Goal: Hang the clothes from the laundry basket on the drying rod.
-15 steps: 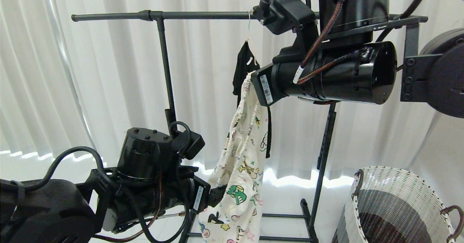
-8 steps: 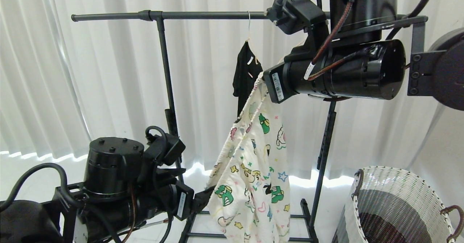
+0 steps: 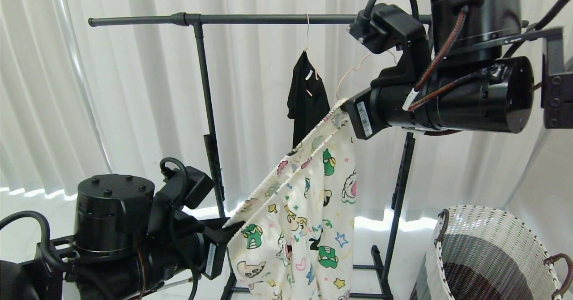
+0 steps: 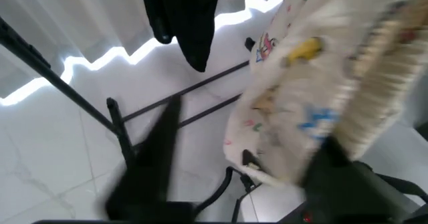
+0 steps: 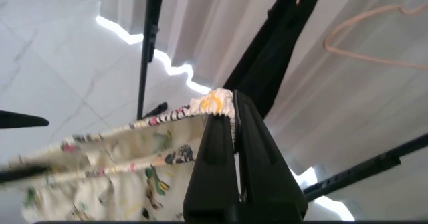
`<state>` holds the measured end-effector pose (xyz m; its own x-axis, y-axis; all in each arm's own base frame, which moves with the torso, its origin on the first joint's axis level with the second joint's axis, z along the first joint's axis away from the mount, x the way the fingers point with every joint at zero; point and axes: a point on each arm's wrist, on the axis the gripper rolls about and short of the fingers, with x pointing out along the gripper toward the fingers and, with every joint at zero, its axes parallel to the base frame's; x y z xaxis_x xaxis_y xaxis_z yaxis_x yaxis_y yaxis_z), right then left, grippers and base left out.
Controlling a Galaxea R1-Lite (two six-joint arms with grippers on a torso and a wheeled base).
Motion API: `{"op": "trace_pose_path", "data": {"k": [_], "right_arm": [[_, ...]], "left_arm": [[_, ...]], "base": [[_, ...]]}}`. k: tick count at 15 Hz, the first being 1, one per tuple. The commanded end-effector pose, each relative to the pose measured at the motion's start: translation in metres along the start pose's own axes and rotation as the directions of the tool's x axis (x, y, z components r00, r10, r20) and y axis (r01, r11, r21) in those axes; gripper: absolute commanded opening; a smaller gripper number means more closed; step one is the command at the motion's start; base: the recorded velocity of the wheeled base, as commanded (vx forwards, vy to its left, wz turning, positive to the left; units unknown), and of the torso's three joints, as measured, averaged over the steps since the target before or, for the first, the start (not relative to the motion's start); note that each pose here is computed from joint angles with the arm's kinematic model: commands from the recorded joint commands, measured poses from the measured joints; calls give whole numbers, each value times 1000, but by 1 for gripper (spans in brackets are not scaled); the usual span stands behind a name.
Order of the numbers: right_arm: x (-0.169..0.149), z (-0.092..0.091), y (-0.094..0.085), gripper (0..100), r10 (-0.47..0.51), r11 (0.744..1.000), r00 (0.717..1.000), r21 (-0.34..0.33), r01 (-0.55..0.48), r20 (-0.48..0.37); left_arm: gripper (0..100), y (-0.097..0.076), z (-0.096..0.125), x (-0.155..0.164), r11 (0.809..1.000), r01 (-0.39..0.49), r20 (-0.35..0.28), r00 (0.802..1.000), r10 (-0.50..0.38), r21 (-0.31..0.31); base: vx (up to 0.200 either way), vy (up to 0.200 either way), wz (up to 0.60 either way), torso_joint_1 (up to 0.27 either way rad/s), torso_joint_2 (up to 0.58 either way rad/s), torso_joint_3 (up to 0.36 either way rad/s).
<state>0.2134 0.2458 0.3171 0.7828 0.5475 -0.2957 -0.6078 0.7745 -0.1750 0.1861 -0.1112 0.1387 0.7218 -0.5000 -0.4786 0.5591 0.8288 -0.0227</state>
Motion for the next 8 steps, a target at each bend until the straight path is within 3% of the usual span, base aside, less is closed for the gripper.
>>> {"op": "trace_pose_path", "data": {"k": [1,4,6,8], "right_arm": [[-28,-13,-17,0,-32,999,999,5,32,-22],[-60,-34,-28,0,-52,999,996,2,52,-67],[-79,-42,-31,0,-49,999,994,-5,49,-95],[-90,-41,-33,0,-53,999,995,-3,53,-88]], "left_arm": [[0,0,18,-14,1000,-6,110,994,4,17],[0,15,76,-23,996,-81,296,953,63,48],[0,17,116,-42,997,-64,284,958,49,46],[0,12,141,-73,998,33,186,982,-43,55]], "base": [[0,0,0,0,0,0],[0,0,0,0,0,0],[0,0,0,0,0,0],[0,0,0,0,0,0]]}}
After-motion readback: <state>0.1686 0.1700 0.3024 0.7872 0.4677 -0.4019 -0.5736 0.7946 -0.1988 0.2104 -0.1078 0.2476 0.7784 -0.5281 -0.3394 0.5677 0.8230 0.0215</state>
